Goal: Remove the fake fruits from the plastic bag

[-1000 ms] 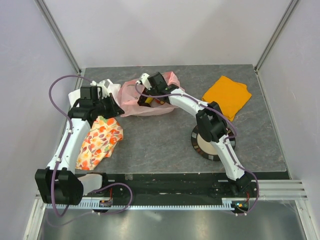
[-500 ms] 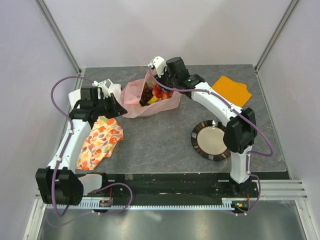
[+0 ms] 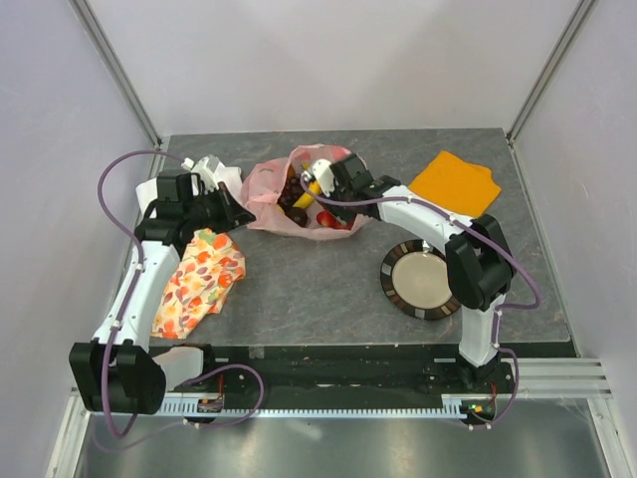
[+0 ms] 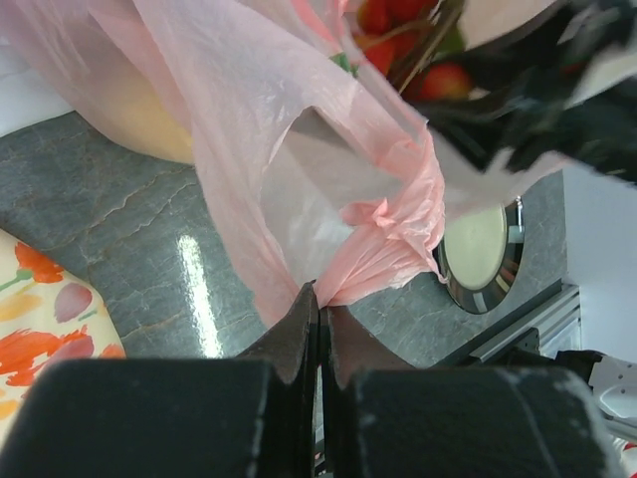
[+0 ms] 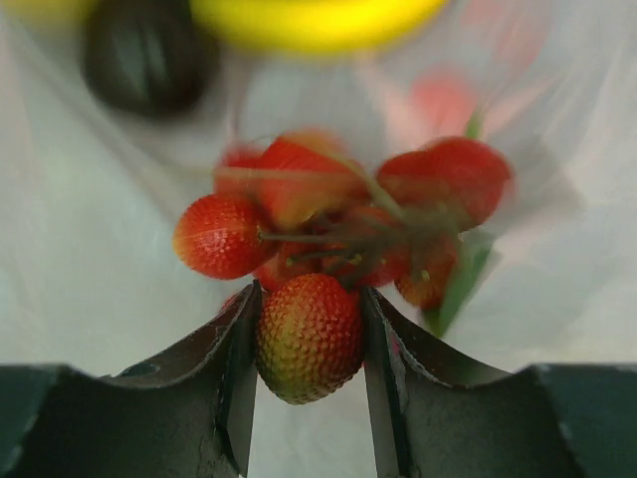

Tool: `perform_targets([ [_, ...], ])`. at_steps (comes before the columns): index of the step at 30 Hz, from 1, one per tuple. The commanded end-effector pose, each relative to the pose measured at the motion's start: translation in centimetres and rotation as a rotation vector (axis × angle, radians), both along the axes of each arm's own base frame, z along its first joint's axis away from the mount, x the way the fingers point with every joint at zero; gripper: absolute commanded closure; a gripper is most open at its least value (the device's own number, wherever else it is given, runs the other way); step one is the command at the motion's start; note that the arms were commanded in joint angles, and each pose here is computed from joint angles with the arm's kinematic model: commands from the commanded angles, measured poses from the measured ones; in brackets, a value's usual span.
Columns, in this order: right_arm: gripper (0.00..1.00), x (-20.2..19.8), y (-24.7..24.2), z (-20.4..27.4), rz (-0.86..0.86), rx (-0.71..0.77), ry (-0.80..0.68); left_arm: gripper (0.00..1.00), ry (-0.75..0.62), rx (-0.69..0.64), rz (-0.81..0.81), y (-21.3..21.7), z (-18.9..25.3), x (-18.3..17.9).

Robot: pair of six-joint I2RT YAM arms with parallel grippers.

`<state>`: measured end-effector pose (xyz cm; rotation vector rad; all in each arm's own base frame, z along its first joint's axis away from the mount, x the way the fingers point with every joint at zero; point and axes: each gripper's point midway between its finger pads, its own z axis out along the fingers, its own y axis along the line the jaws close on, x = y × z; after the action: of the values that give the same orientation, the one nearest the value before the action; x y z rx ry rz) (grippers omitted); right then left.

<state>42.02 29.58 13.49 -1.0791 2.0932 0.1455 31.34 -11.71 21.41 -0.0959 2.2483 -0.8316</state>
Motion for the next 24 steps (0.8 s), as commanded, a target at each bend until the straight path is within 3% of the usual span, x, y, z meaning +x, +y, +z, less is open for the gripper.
perform_targets([
  [1, 0.98, -3.4, -3.6, -0.8, -0.011, -0.122, 0.059, 0.98, -0.041, 0.001, 0.012, 0.3, 1.4, -0.8],
  [4, 0.8, -6.2, -4.3, -2.2, 0.037, -0.198, 0.151, 0.98, -0.012, 0.011, 0.013, 0.4, 0.9, -1.9],
  [5, 0.63, -6.3, -4.3, -2.3, 0.044, -0.215, 0.154, 0.98, -0.009, 0.014, 0.017, 0.5, 0.8, -2.0],
  [7, 0.52, -5.2, -3.8, -0.5, 0.03, -0.195, 0.11, 0.98, -0.008, 0.028, 0.028, 0.8, 0.5, -2.1],
  [10, 0.45, -2.9, -0.8, 4.0, 0.051, -0.062, 0.031, 0.98, -0.013, 0.037, 0.042, 1.1, 0.2, -1.6],
  [15, 0.46, -1.1, 4.3, 6.3, 0.099, 0.131, 0.046, 0.98, -0.011, 0.017, 0.018, 0.6, 0.2, -1.0],
  [24, 0.5, 4.3, 6.7, 0.4, -0.116, 0.156, 0.102, 0.98, -0.02, 0.017, -0.014, 0.3, 0.4, -1.2],
])
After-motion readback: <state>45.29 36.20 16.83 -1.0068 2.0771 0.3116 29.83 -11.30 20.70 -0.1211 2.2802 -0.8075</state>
